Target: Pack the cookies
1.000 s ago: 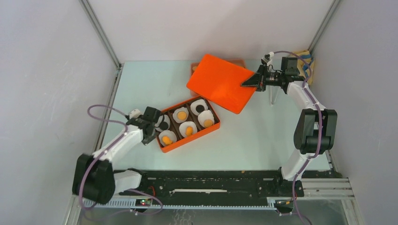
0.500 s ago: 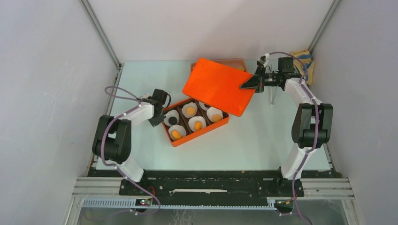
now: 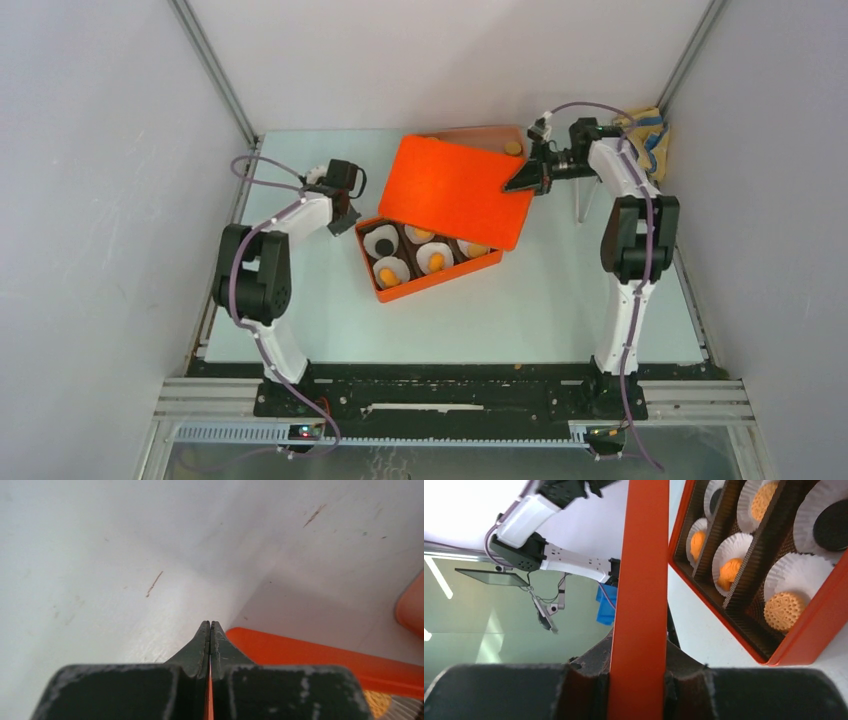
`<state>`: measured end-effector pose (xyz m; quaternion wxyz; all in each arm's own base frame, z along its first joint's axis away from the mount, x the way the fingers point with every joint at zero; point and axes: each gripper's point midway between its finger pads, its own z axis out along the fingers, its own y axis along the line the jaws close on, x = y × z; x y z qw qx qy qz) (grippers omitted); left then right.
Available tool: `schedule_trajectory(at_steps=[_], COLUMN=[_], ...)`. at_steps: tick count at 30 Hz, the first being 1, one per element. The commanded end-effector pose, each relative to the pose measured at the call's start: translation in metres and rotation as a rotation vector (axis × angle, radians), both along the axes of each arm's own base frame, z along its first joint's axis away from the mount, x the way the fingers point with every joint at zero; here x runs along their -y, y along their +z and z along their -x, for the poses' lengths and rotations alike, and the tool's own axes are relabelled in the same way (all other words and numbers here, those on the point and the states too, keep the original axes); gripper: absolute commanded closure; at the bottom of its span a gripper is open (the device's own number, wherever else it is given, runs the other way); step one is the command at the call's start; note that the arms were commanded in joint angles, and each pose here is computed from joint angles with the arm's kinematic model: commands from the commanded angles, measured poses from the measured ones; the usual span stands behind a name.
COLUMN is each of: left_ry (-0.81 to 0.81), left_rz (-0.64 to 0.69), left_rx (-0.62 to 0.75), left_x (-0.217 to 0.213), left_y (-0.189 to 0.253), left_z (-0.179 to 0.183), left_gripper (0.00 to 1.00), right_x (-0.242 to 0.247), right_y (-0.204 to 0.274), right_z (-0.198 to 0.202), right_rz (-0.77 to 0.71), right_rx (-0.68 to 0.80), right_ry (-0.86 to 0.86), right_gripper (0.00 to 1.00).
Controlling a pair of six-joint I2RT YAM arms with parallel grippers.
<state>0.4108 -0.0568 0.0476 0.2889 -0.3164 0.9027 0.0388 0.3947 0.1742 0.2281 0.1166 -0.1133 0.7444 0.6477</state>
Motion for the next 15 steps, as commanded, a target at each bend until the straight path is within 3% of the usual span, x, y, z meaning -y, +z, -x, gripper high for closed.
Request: schedule_trajectory(at_steps=[1, 7, 11, 15], left_ry=[0.035, 0.043, 0.015, -0.016], left_rz=[-0.075, -0.113, -0.127, -0.107], left_rx=[0.226, 0.329, 0.346, 0.331], left_x=[-0.019, -0.025, -0.022, -0.015], left_y=[0.094, 0.138, 0.140, 0.132], left_z=[-0.012, 0.038, 0.056, 0.061], left_gripper=[1.00, 1.00, 1.00, 1.00], right_x=[-0.031, -0.061, -0.076, -0.060], right_y=[-0.019, -0.035, -0.042, -0.048], right_z=[0.032, 0.050, 0.054, 0.036], right_rz=[0.012, 0.086, 0.099, 0.090], right_rx=[-0.106, -0.101, -0.123, -0.171], right_ry=[0.124, 0.223, 0.248, 0.169], right_gripper=[1.00, 1.00, 1.00, 1.00])
